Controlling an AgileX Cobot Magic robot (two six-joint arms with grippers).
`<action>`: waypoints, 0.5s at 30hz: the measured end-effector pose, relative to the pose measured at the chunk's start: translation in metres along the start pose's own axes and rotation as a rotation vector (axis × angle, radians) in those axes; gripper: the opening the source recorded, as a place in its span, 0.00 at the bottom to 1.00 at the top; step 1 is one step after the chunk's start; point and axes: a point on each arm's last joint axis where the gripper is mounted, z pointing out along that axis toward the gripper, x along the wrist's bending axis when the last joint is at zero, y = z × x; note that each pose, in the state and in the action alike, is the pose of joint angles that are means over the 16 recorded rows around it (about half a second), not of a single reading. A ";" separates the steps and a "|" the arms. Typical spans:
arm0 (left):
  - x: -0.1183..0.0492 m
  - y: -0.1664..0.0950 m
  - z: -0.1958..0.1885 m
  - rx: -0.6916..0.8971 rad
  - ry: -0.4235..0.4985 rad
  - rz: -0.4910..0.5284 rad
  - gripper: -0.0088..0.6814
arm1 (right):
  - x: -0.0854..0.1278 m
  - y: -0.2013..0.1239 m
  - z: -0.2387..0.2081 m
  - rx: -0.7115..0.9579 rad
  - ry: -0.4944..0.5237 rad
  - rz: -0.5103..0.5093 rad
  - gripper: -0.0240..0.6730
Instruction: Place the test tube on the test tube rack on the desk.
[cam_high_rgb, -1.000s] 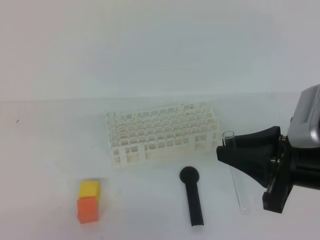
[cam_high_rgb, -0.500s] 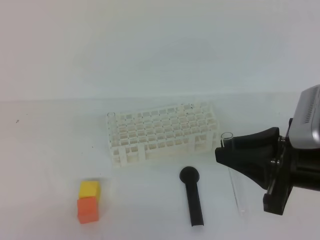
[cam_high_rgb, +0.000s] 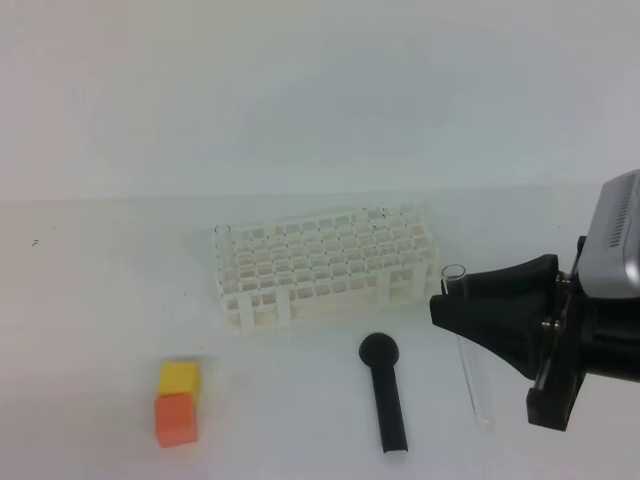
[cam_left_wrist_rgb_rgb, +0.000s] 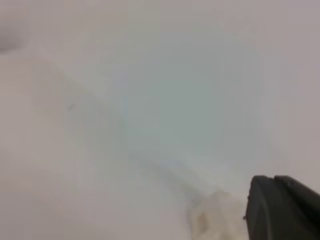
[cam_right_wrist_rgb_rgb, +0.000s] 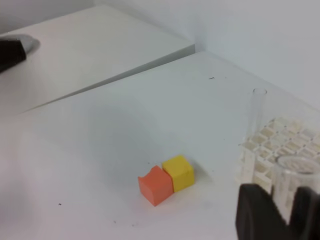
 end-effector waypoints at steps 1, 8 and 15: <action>0.004 -0.002 0.000 0.022 0.039 -0.055 0.01 | 0.000 0.000 0.000 0.000 0.000 0.000 0.21; 0.017 -0.017 -0.002 0.136 0.189 -0.195 0.01 | 0.000 0.000 0.000 -0.001 0.002 -0.006 0.21; 0.022 -0.025 -0.003 0.168 0.215 -0.204 0.01 | -0.001 0.000 0.000 0.005 -0.015 -0.019 0.21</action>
